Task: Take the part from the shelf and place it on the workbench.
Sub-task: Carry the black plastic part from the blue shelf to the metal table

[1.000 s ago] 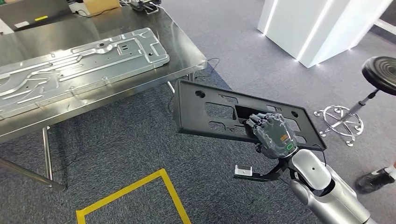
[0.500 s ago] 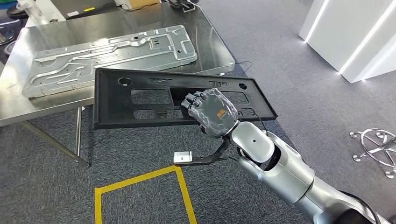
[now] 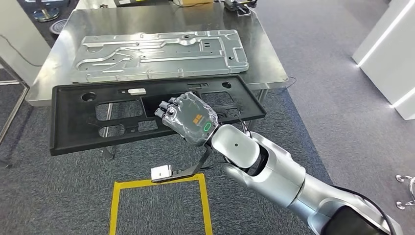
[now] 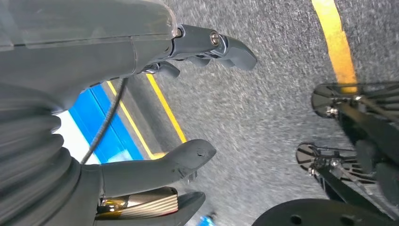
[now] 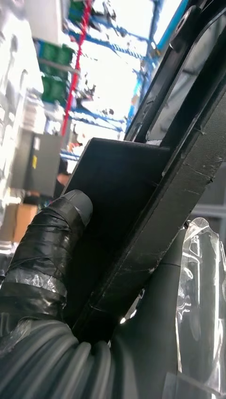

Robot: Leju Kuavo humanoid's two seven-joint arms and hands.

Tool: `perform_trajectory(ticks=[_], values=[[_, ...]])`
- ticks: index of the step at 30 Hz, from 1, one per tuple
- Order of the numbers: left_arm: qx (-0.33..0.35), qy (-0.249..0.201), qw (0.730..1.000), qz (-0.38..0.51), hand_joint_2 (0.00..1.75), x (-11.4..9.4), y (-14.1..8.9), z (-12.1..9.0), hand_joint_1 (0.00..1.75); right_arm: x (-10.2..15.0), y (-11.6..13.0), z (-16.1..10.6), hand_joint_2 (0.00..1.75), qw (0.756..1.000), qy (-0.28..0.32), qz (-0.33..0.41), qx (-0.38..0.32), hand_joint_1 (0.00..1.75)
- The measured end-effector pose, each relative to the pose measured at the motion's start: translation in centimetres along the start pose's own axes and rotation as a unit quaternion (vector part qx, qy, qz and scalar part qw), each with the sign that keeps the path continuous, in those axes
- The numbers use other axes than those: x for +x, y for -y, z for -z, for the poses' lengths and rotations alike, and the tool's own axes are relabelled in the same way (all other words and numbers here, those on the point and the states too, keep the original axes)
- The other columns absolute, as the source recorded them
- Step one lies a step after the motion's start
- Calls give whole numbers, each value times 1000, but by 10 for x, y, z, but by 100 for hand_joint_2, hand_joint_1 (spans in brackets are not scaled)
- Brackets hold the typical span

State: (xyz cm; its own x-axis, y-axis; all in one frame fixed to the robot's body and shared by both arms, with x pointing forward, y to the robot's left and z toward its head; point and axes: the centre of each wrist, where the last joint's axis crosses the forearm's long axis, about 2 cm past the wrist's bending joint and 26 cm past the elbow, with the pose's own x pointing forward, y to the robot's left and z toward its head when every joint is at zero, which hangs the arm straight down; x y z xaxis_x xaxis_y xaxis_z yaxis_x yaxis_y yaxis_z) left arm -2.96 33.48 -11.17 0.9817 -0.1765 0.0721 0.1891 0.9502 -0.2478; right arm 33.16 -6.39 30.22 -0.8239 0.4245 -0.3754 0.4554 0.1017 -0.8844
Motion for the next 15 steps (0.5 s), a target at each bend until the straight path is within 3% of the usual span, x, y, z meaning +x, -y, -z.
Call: perform_trajectory(ticks=[9,15], values=[[-5,4,1000,-1,175,-2,1,0,0,4,-4,4,175,1000,7,1,20,175],[-5,17,1000,-15,175,-6,-1,-1,0,-18,-28,-19,175,998,-25,-4,61,175]])
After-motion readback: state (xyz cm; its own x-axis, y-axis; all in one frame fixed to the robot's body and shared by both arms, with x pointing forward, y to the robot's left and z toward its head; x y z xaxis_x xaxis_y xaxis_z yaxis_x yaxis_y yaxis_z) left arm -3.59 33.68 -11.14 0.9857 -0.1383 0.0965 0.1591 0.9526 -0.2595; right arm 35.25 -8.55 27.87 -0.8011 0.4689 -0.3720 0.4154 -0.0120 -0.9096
